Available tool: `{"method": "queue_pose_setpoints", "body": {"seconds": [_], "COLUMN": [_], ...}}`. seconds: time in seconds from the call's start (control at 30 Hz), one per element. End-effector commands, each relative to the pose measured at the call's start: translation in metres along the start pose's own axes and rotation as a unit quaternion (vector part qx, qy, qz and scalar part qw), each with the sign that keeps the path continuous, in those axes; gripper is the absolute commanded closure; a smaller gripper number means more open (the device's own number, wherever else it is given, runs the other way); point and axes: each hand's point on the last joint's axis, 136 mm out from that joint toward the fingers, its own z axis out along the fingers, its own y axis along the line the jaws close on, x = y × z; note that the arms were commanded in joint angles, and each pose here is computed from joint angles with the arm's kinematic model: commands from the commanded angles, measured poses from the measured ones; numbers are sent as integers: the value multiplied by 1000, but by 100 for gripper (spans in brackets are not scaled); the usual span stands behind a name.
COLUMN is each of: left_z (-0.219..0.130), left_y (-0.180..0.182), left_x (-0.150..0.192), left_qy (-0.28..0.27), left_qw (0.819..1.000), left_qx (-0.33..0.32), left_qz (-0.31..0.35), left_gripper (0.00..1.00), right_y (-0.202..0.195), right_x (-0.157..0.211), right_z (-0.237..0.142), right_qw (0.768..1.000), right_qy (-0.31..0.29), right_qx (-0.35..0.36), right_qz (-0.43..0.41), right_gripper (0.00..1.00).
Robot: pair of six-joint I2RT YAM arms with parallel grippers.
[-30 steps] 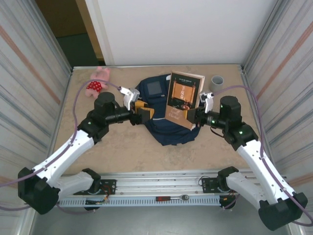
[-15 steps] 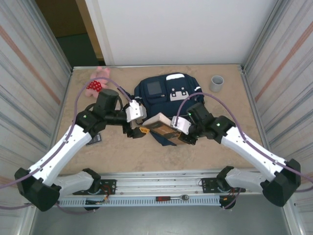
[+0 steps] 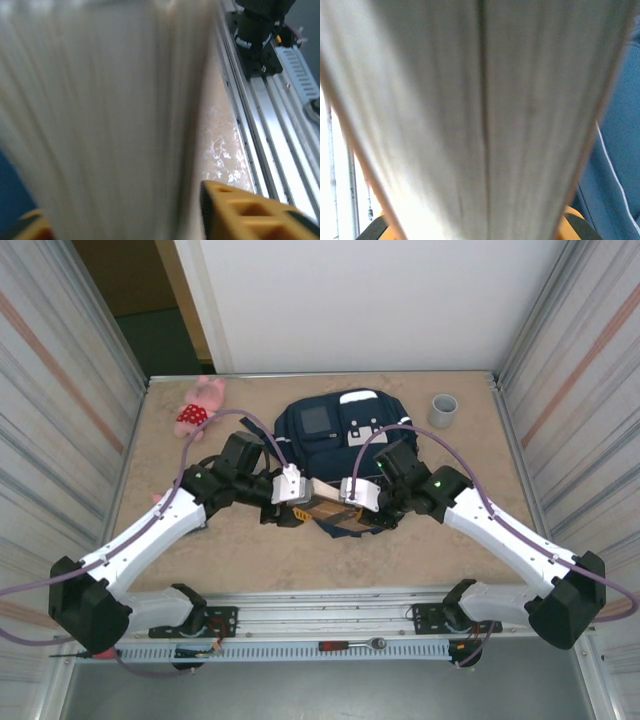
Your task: Pack the student bag
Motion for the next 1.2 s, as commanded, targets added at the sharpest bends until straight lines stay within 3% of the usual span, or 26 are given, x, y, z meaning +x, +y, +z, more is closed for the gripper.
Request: {"method": "queue_pose_setpoints", "body": {"seconds": [0.0, 0.03, 0.1, 0.23, 0.4, 0.57, 0.73, 0.8, 0.83, 0.9, 0.93, 1.07, 1.1, 1.17], "left_z": [-4, -8, -21, -41, -50, -54, -50, -52, -51, -47, -45, -37, -35, -26], "left_y": [0, 3, 10, 14, 8, 13, 13, 15, 17, 22, 25, 50, 55, 63], "left_x": [-17, -19, -25, -43, -63, -79, -94, -100, -101, -97, -95, -80, -75, -60], "left_qy": [-54, -67, -108, -172, -227, -267, -280, -291, -294, -288, -285, -247, -229, -175], "left_qw": [998, 998, 993, 984, 972, 960, 955, 952, 951, 952, 954, 962, 965, 975], "left_qx": [7, 5, 1, -6, 18, 29, 54, 55, 54, 47, 39, -36, -57, -97], "left_qz": [0, -12, -37, -50, -62, -74, -77, -78, -80, -88, -91, -110, -113, -98], "left_gripper": [77, 85, 97, 100, 100, 100, 100, 100, 100, 99, 93, 50, 42, 36], "right_y": [-10, -14, -23, -36, -35, -31, -26, -24, -25, -32, -32, -51, -61, -87], "right_x": [-29, -29, -25, -19, -30, -34, -41, -44, -45, -46, -46, -33, -24, 0], "right_z": [-24, -28, -40, -60, -88, -97, -106, -109, -111, -113, -113, -120, -123, -127], "right_qw": [996, 994, 985, 952, 898, 867, 849, 845, 843, 835, 835, 818, 808, 768], "right_qy": [-87, -103, -148, -240, -360, -417, -455, -463, -469, -480, -481, -487, -489, -487], "right_qx": [-6, -9, -11, -8, -17, -23, -44, -51, -51, -38, -39, -7, 13, 58], "right_qz": [12, 33, 86, 190, 253, 273, 265, 261, 260, 267, 265, 305, 328, 411], "right_gripper": [90, 81, 53, 25, 11, 9, 16, 27, 42, 86, 100, 100, 100, 100]}}
